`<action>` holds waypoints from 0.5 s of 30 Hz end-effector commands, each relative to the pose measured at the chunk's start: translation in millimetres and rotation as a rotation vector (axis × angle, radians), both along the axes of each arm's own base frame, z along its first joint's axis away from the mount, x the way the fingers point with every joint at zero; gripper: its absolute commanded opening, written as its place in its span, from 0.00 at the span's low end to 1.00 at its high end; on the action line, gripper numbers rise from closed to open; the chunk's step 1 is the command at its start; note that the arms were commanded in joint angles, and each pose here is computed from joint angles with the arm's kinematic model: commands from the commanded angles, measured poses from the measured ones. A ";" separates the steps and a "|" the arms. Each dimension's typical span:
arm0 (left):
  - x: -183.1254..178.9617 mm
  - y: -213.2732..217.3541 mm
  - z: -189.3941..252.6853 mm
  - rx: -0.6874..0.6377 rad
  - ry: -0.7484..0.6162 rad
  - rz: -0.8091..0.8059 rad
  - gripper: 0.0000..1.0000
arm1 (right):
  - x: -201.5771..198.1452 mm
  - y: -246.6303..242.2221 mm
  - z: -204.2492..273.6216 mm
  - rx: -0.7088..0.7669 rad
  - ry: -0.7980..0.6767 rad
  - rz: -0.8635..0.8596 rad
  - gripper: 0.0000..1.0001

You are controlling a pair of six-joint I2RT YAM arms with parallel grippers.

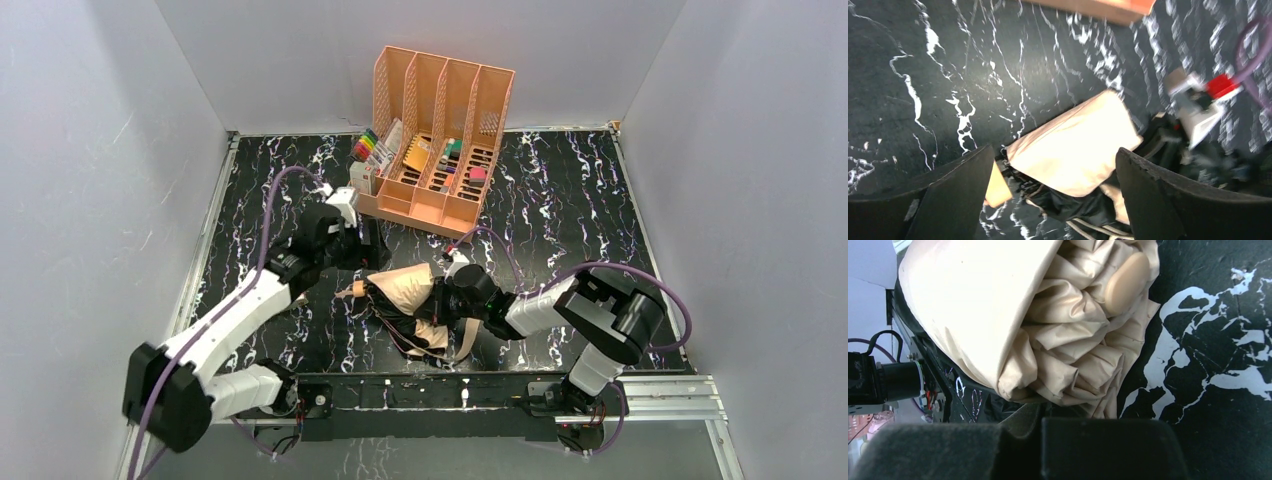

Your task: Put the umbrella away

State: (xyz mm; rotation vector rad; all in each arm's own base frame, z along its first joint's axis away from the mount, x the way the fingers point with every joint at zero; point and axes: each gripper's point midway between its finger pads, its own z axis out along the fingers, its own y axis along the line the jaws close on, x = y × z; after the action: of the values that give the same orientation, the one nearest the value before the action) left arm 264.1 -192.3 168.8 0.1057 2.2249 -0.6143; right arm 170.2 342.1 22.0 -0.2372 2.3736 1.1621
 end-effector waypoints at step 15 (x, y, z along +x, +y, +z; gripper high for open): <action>-29.3 -51.3 -48.5 0.036 0.139 -0.869 0.98 | -41.4 -52.2 -54.3 -0.236 0.159 0.065 0.02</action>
State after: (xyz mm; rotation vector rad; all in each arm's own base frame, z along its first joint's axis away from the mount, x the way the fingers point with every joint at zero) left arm 253.3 -232.5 109.2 0.9484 2.3486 -0.8711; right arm 160.6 335.1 20.9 -0.2660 2.4104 1.1821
